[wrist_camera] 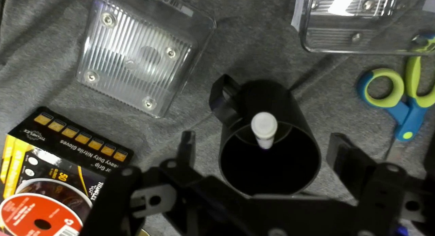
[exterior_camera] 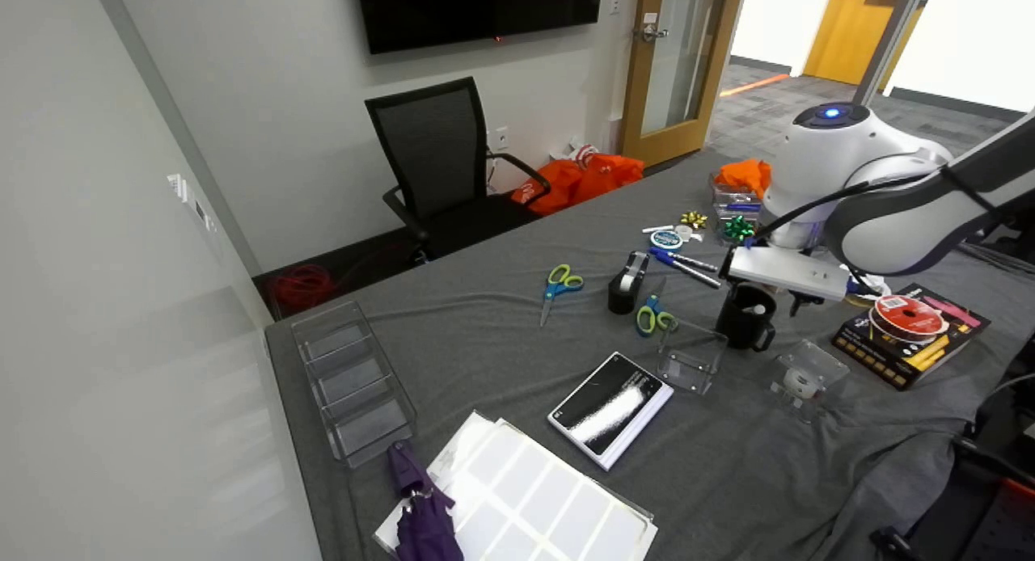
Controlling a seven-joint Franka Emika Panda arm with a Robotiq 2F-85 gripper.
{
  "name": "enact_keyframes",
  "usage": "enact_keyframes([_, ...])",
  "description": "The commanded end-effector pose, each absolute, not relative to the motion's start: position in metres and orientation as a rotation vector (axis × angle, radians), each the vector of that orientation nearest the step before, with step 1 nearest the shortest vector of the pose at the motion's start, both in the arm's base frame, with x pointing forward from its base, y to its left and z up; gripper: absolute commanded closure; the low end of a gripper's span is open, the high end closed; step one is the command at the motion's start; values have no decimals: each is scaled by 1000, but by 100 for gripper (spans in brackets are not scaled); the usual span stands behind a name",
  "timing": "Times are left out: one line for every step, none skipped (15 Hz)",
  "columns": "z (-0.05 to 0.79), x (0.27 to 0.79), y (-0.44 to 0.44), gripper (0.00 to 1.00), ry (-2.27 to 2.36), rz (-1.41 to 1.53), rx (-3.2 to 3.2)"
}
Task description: Remove the marker from the black cup
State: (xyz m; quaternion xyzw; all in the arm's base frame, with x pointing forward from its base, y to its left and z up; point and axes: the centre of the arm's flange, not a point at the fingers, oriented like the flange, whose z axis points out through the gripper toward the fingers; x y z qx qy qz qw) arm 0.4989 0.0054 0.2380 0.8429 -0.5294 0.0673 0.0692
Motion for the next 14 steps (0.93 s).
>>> enact_keyframes([226, 510, 0, 0, -1616, 197, 2531])
enact_keyframes([224, 509, -3, 0, -1615, 193, 2527])
enact_keyframes([222, 508, -5, 0, -1615, 194, 2522])
enact_keyframes([219, 507, -7, 25, -1609, 197, 2518])
enact_keyframes([217, 507, -8, 26, -1607, 198, 2517])
enact_keyframes([216, 506, -9, 34, -1607, 198, 2515])
enact_keyframes([215, 506, -10, 40, -1606, 199, 2514])
enact_keyframes([214, 506, -10, 49, -1606, 198, 2512])
enact_keyframes([213, 506, -10, 55, -1605, 199, 2512])
enact_keyframes([212, 506, -10, 63, -1604, 199, 2512])
enact_keyframes([210, 505, -10, 69, -1603, 199, 2512])
enact_keyframes([209, 505, -10, 77, -1602, 200, 2514])
enact_keyframes([209, 505, -10, 83, -1602, 200, 2515])
enact_keyframes([209, 505, -10, 91, -1601, 200, 2514])
